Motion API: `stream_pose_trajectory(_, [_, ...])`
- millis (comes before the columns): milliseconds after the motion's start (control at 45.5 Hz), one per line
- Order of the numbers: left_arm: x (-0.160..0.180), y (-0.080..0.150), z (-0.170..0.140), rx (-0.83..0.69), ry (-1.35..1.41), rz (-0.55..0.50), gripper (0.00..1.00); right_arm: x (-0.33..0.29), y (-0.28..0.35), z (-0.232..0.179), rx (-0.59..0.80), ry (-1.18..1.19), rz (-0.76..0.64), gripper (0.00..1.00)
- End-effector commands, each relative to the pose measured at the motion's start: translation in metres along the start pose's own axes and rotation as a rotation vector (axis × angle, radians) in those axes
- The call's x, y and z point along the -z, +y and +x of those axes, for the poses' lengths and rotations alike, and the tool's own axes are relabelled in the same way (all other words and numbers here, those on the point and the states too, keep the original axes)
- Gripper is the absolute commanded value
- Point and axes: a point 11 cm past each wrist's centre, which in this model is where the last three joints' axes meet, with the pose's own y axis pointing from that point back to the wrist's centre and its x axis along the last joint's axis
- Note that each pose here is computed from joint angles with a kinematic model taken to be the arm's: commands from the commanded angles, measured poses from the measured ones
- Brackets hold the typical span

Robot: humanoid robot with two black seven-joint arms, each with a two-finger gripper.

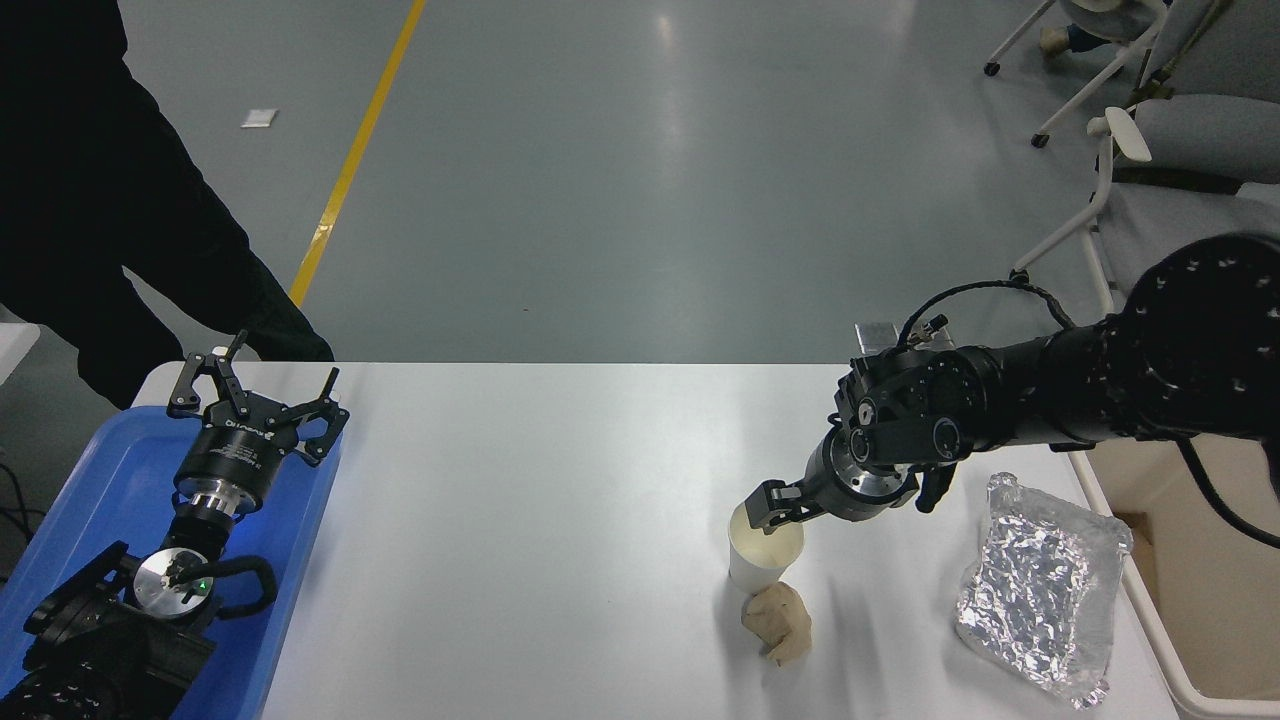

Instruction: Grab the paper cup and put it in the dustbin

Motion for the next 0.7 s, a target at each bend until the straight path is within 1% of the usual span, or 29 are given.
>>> stream_pose_trajectory(0, [0.001,0.000,0.000,0.000,0.002,0.000,0.99,-0.005,-0.007,-0.003,0.002,-0.009,-0.009,0.91])
stream_pose_trajectory(198, [0.000,0.000,0.000,0.000,0.000,0.000,0.99,-0.001,-0.010,-0.009,0.019,-0.016,0.007,0.90])
stream_pose_trajectory(242, [0.000,0.000,0.000,0.000,0.000,0.000,0.99,-0.001,-0.011,-0.010,0.022,-0.017,0.008,0.87])
stream_pose_trajectory(308, [0.000,0.000,0.000,0.000,0.001,-0.001,0.99,-0.001,-0.011,-0.010,0.025,-0.016,0.008,0.74])
stream_pose_trajectory(374, [0.001,0.000,0.000,0.000,0.002,0.000,0.99,-0.001,-0.011,-0.011,0.028,-0.017,0.008,0.54])
stream_pose_trajectory(440, [0.000,0.000,0.000,0.000,0.001,-0.001,0.99,-0.001,-0.011,-0.011,0.028,-0.017,0.008,0.39])
stream_pose_trajectory(549, [0.000,0.000,0.000,0.000,0.001,0.001,0.99,-0.001,-0.011,-0.011,0.033,-0.021,0.010,0.21])
stream_pose_trajectory(637, [0.000,0.000,0.000,0.000,0.001,-0.001,0.99,0.000,-0.012,-0.014,0.043,-0.023,0.012,0.03])
stream_pose_trajectory(659, [0.001,0.000,0.000,0.000,0.002,0.000,0.99,0.000,-0.012,-0.016,0.050,-0.022,0.013,0.00])
stream_pose_trajectory(681, [0.001,0.000,0.000,0.000,0.002,0.000,0.99,0.000,-0.012,-0.016,0.051,-0.022,0.013,0.00])
